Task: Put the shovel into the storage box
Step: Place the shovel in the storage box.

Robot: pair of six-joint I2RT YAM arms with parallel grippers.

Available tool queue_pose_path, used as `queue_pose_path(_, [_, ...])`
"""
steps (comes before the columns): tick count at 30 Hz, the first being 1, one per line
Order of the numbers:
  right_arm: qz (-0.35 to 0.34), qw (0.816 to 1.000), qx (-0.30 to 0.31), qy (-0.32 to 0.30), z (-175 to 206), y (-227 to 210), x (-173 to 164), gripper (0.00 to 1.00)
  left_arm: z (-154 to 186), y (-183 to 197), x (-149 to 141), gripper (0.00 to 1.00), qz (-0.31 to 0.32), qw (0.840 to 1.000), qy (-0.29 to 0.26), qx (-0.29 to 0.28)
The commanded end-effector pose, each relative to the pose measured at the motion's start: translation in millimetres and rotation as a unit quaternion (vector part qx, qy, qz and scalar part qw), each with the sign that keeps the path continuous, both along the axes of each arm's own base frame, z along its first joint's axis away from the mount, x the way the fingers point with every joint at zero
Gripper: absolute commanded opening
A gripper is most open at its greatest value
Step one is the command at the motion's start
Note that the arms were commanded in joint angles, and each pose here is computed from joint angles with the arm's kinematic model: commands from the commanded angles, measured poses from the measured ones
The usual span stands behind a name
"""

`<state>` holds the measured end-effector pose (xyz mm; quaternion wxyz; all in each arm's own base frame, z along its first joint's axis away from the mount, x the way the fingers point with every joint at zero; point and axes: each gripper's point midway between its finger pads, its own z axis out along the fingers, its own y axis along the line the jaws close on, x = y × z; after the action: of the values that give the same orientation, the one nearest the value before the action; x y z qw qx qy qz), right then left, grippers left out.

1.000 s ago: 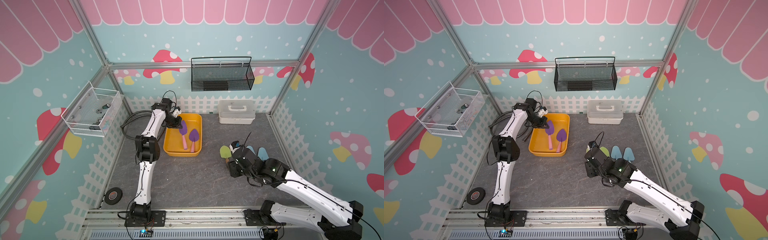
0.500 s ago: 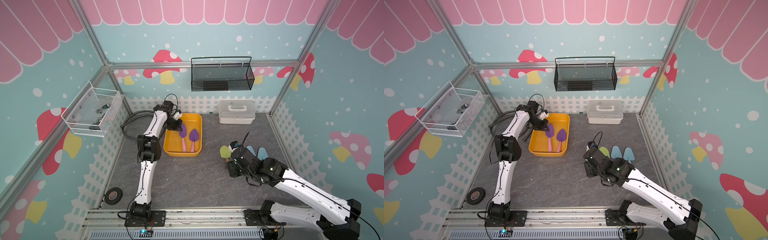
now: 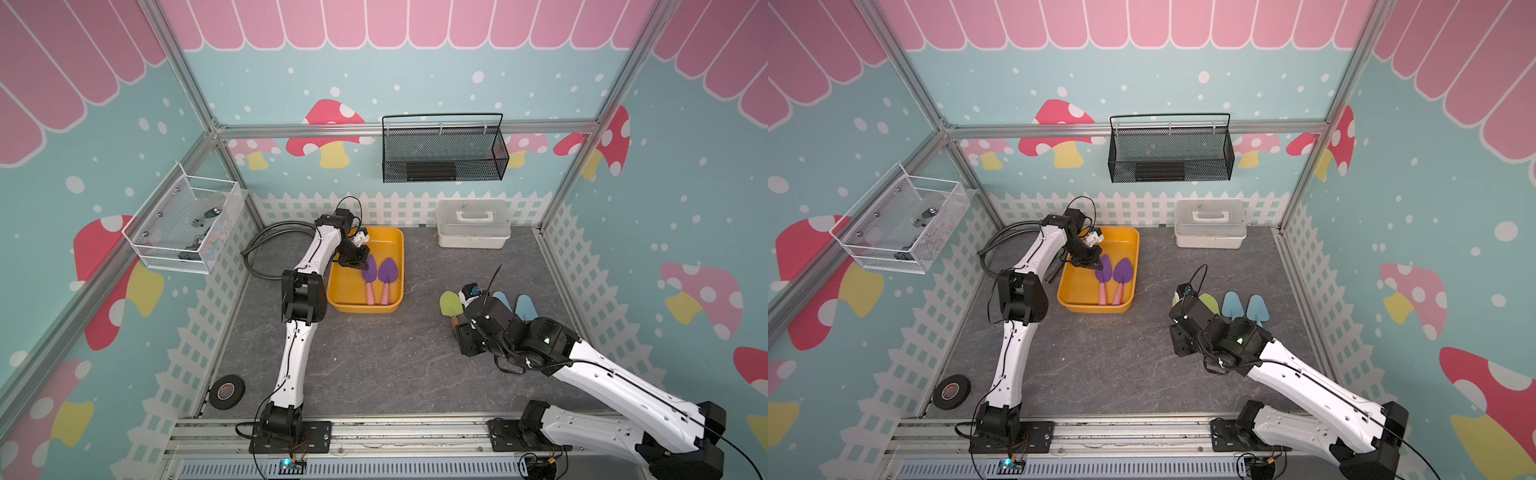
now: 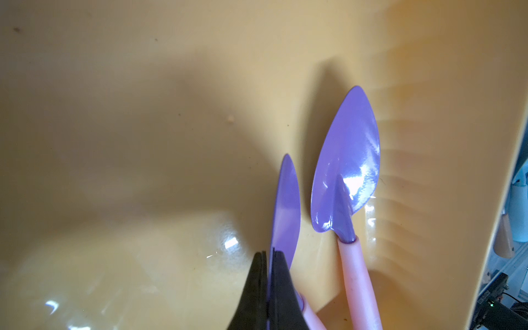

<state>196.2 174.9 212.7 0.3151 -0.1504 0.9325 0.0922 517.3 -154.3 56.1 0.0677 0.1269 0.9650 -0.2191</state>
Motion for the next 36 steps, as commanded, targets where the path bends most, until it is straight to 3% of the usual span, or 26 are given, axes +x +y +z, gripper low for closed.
queue_pose_path(1, [-0.004, 1.0, 0.001, 0.004, -2, -4, -4, 0.59, -16, 5, -4, 0.07, -0.006, 1.0, 0.013, 0.026])
queue_pose_path(3, [-0.005, 1.0, 0.002, 0.003, -2, -5, -4, 0.58, -18, 6, -4, 0.18, -0.005, 0.999, 0.014, 0.03])
queue_pose_path(7, [-0.008, 1.0, 0.004, 0.001, -1, -6, -4, 0.59, -21, 9, -5, 0.31, -0.003, 0.999, 0.017, 0.038])
queue_pose_path(19, [-0.01, 1.0, 0.003, -0.002, -1, -9, -5, 0.59, -8, 21, -1, 0.34, 0.009, 0.997, -0.002, 0.073])
queue_pose_path(23, [-0.023, 1.0, -0.005, -0.015, 3, -12, 1, 0.61, 19, 28, 4, 0.36, 0.018, 0.995, -0.032, 0.089])
queue_pose_path(30, [-0.057, 0.998, -0.036, -0.015, 4, -21, 25, 0.64, 94, 28, 6, 0.36, 0.036, 0.991, -0.102, 0.075])
queue_pose_path(36, [-0.073, 0.995, -0.06, -0.009, 8, -26, 51, 0.66, 160, 13, -15, 0.38, 0.044, 0.988, -0.142, 0.037])
